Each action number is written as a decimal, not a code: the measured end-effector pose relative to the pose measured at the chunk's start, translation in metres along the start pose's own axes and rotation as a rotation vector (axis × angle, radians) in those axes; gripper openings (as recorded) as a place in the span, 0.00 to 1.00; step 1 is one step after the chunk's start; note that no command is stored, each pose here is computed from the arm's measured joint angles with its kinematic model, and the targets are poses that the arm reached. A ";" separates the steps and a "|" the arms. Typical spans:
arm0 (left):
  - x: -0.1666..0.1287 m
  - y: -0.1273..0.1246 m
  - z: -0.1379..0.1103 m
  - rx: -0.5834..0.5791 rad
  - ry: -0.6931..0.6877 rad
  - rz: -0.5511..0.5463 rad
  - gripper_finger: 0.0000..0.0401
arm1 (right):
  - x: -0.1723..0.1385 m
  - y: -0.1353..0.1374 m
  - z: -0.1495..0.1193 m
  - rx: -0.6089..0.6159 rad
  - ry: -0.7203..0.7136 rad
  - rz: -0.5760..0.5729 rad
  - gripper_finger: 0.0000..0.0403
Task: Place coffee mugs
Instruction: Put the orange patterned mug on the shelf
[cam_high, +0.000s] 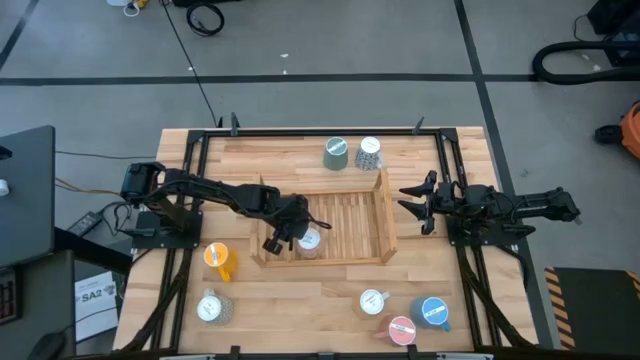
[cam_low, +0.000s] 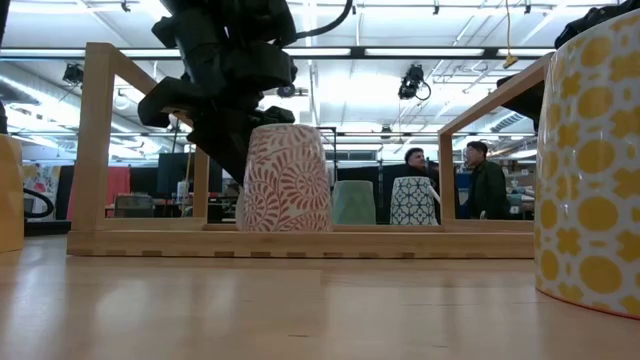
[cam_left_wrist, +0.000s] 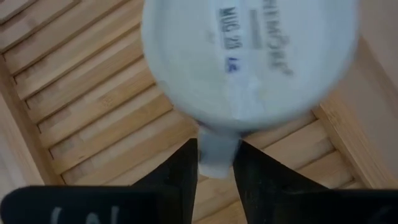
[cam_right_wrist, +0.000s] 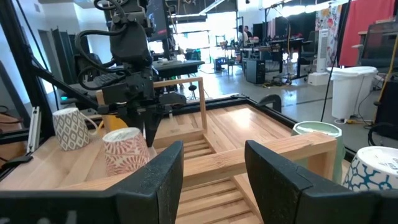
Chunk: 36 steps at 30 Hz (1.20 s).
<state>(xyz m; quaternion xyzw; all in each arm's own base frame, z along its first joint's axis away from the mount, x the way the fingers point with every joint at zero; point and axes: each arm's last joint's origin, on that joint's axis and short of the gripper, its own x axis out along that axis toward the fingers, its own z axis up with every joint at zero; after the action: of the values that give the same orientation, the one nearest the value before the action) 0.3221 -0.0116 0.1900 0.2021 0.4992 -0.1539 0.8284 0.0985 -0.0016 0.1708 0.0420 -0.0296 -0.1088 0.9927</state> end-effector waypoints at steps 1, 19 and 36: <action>0.000 0.000 0.000 0.000 0.000 0.001 0.28 | 0.000 0.000 0.000 0.000 0.000 0.000 0.44; 0.000 0.002 0.000 -0.007 0.021 0.059 0.55 | 0.000 0.000 0.000 0.000 0.000 0.000 0.44; -0.001 0.002 0.000 -0.029 0.022 0.064 0.55 | 0.000 0.000 0.000 0.010 0.000 0.000 0.44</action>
<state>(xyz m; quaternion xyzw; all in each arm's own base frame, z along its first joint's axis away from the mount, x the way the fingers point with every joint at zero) 0.3225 -0.0098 0.1912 0.2074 0.5036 -0.1178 0.8303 0.0985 -0.0016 0.1708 0.0468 -0.0301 -0.1086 0.9925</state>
